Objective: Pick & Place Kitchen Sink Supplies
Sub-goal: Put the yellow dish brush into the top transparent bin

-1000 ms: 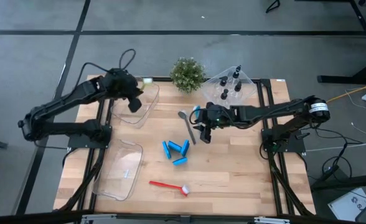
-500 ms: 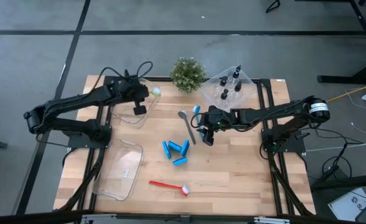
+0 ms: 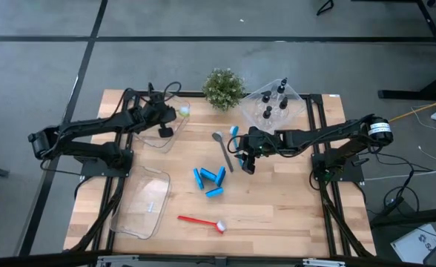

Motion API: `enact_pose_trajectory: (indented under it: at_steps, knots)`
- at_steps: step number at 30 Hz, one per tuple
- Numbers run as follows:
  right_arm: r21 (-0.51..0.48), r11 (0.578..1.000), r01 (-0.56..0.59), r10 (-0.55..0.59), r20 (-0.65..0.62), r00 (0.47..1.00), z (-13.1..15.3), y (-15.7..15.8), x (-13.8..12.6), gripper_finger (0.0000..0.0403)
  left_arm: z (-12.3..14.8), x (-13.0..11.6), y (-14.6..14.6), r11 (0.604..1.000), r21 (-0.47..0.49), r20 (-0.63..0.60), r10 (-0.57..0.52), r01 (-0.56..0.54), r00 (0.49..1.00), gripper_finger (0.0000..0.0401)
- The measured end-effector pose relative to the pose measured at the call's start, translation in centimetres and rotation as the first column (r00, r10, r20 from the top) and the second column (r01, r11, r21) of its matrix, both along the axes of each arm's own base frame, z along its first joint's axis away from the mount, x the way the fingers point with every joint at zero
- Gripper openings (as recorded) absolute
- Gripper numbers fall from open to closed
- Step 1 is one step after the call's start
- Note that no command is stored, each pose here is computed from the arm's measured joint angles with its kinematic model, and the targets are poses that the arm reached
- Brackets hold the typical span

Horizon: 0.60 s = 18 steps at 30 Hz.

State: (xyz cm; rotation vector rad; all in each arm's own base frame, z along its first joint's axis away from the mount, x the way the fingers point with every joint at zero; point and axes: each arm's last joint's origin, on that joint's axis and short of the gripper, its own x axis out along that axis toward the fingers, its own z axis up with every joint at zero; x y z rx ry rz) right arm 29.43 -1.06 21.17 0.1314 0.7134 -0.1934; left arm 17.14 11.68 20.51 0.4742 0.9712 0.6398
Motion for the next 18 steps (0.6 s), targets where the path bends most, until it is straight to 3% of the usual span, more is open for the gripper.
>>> enact_pose_trajectory:
  at_steps: [6,18]
  knots:
    - [0.001,1.000,0.001,-0.001,0.001,1.000,0.00,0.00,0.00,0.0151,-0.62,-0.60,0.28,0.998,0.031,-0.056,0.051,-0.049,0.997,0.0042]
    - [0.009,1.000,0.008,-0.008,0.001,1.000,-0.01,0.01,0.00,0.0151,-0.98,-1.04,0.51,0.994,-0.054,-0.015,0.093,-0.094,0.996,0.0066]
